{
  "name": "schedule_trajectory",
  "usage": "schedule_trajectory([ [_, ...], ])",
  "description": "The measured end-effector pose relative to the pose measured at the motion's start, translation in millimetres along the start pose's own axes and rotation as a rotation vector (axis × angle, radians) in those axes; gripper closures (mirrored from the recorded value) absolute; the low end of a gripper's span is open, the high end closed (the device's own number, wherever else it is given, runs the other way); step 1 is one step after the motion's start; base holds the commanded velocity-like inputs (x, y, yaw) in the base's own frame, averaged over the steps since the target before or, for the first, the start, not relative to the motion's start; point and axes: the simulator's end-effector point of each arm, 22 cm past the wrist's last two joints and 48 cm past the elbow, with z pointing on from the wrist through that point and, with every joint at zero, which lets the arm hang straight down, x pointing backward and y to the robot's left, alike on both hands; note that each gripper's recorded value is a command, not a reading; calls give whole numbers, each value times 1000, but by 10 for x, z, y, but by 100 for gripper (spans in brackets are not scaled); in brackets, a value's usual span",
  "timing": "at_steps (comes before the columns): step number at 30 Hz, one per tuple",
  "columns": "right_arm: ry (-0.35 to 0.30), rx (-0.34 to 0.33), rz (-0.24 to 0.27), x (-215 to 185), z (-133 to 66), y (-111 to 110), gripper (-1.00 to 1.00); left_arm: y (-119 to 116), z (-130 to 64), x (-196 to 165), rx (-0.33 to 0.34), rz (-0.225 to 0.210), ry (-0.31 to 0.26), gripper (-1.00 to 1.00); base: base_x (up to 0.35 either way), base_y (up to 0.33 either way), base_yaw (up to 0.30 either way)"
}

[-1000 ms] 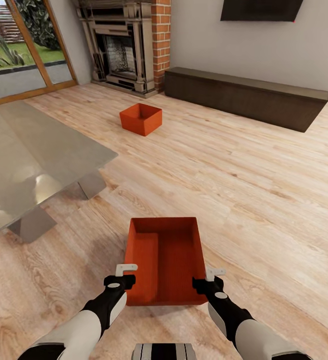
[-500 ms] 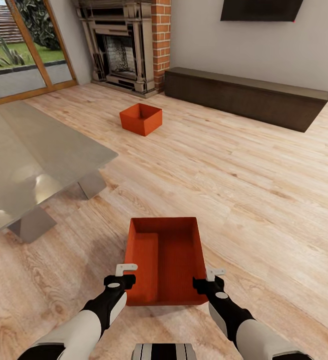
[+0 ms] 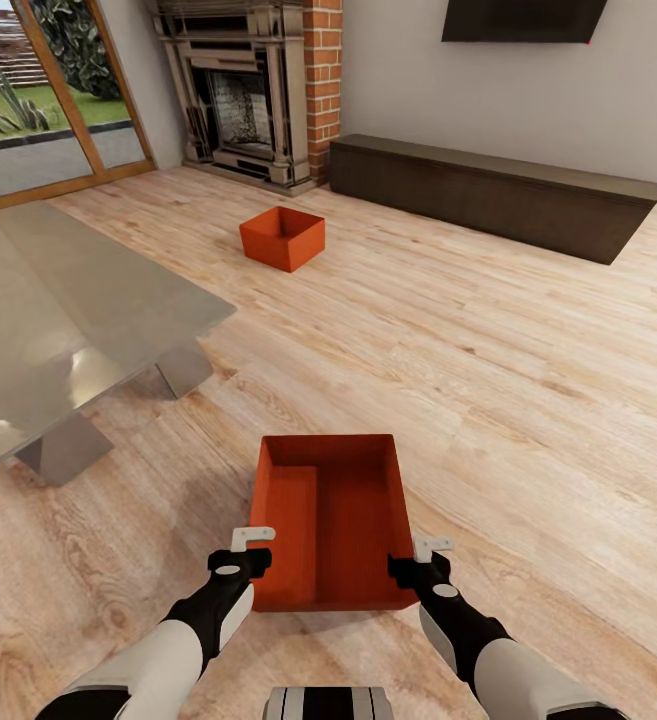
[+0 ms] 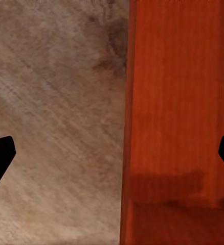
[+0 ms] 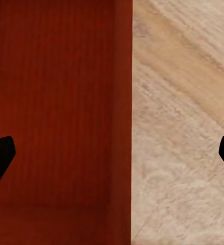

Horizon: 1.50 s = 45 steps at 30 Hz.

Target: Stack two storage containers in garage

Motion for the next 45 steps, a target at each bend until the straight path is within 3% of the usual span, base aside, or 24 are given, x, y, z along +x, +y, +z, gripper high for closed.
schedule_trajectory([
  [8,1,2,6,1,0,-8,-100,-3,-1,0,0,0,0,-100,0,0,0],
  [18,1,2,6,167,159,5,-100,-21,170,147,0,-1,-1,-100,0,0,0],
  [42,3,0,13,169,157,23,-100,-11,172,139,-2,-3,-2,-100,0,0,0],
  [43,3,0,13,171,157,23,-100,-12,172,139,-1,-3,-2,100,0,0,0],
  [44,3,0,13,171,157,24,100,-8,173,140,-2,-3,-2,100,0,0,0],
  [45,4,0,12,173,157,25,100,-6,174,142,-2,-3,-2,100,0,0,0],
])
